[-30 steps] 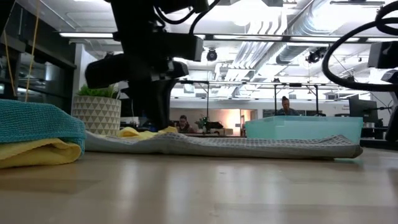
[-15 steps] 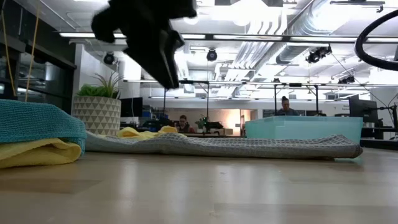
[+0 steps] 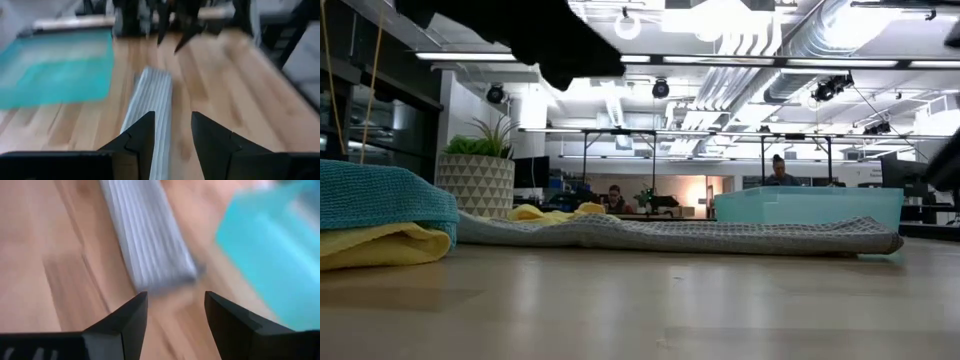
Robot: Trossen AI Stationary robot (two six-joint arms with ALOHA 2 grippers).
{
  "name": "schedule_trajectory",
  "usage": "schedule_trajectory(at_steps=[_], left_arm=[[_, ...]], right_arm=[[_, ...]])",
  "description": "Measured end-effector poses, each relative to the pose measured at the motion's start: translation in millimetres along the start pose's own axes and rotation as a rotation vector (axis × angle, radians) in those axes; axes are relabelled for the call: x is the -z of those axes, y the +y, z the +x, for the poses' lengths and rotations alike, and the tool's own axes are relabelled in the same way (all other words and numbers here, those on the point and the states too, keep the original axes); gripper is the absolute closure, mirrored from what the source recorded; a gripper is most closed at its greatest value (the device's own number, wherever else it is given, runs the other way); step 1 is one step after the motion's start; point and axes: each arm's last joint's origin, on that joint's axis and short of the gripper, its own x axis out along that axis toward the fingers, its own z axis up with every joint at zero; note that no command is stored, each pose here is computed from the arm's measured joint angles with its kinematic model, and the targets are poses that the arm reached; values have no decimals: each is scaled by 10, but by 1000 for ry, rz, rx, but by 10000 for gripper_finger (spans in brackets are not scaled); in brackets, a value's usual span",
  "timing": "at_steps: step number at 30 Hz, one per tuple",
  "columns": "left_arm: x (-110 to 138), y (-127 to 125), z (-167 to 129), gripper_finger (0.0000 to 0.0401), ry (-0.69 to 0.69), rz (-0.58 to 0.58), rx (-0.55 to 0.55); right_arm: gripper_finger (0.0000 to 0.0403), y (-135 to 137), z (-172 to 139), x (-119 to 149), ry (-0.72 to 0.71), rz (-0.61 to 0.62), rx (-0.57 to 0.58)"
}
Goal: Fold microfiber towels
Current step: Fold the gray microfiber cloth
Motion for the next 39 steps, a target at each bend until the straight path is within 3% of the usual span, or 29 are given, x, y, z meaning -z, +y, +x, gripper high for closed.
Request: schedule_trajectory(at_steps=[4,9,17,20,26,29,32,35,39], left_arm=[[-35,-93,-61,283,-135,-3,38],[-36,-183,-87,283,-157,59,43],[167,-48,-256,284,-194,18,-63],[218,44,-440,284,-277,-20,-70],[429,140,-689,284,-300,-46,-72],[470,145,-730,284,-301,-45,-47],[465,143,-738,284,-308,-44,-33],[465,144,-737,284,-307,-44,-34],[467,145,-737,284,-305,-44,-36]], right_arm=[[215,72,-80,-170,-238,-7,16],[215,115,-153,-369,-485,-59,90],[215,-11,110,-549,-415,14,203],[215,-74,225,-553,-404,48,240],[216,-191,533,-414,-345,191,257],[227,-171,674,-378,-302,223,216],[244,-47,785,-511,-250,156,87],[258,56,847,-807,-319,66,-85],[264,11,918,-1109,-451,-27,-178]])
